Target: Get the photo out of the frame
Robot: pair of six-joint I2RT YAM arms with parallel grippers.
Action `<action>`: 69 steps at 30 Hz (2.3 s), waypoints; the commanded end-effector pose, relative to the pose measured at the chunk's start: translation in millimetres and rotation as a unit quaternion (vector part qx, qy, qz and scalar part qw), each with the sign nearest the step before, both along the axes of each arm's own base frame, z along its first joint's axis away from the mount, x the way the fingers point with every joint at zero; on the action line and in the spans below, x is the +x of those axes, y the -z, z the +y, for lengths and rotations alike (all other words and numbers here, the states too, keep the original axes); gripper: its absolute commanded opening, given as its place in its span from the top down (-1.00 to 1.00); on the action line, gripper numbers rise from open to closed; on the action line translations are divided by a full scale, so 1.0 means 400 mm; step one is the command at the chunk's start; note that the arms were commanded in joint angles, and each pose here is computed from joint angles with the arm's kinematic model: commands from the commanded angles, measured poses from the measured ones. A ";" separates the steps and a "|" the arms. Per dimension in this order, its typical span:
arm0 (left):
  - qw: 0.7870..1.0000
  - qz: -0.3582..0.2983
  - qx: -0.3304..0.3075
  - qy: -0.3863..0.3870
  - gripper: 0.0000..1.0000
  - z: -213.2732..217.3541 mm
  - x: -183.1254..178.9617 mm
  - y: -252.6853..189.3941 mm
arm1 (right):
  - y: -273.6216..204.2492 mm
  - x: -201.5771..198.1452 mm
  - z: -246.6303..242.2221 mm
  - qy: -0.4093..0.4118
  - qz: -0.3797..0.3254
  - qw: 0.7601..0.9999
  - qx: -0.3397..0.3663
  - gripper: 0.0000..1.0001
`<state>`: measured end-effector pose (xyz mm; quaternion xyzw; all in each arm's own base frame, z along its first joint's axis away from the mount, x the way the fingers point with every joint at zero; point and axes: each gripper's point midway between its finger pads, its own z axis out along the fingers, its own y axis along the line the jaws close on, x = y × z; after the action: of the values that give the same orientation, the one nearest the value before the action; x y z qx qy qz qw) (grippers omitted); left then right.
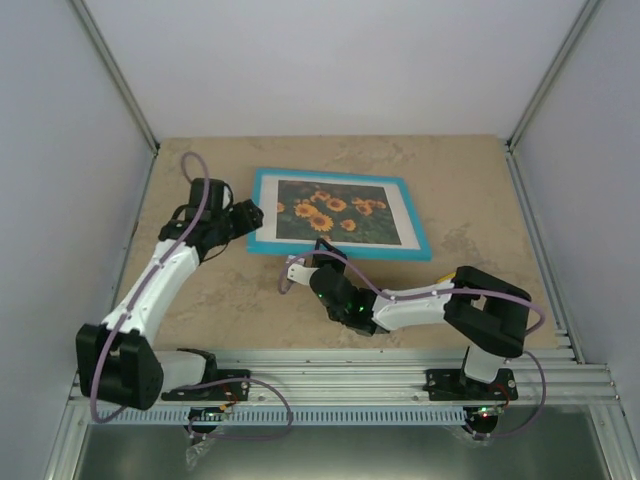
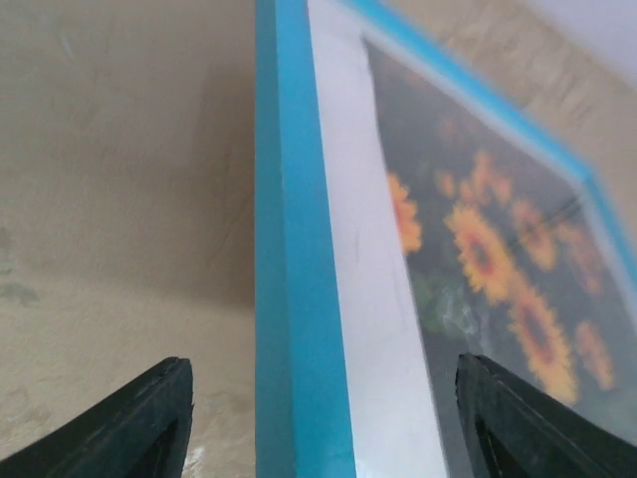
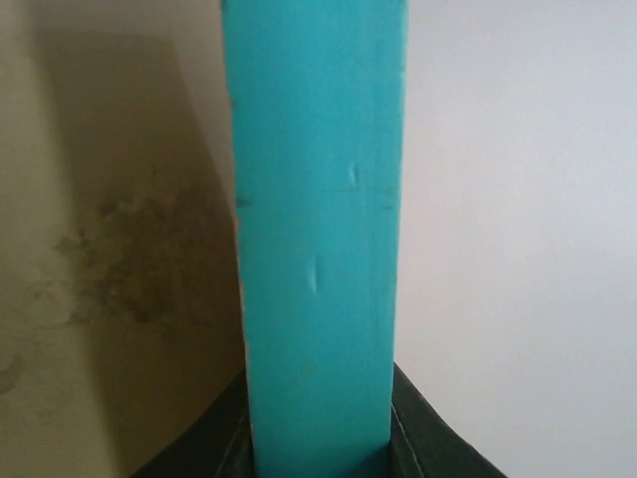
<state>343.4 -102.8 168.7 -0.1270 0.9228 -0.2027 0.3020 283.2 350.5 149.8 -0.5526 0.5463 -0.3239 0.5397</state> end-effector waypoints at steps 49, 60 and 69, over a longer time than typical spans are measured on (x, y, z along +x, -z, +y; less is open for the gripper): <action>0.968 -0.240 -0.059 -0.049 -0.99 0.073 -0.051 -0.322 | -0.651 0.146 -0.210 -0.062 0.360 0.614 0.699 0.99; 0.984 -0.166 -0.051 -0.023 -0.99 0.050 -0.041 -0.187 | -0.424 0.211 -0.275 0.003 0.444 0.528 0.724 0.99; 0.997 -0.067 -0.041 -0.010 -0.99 0.035 -0.036 -0.009 | -0.196 0.242 -0.327 0.069 0.477 0.496 0.722 0.99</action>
<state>333.2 -87.0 195.0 -0.1405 0.8741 -0.2507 0.3916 373.3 222.5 230.2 0.0401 0.8205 0.4542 0.3447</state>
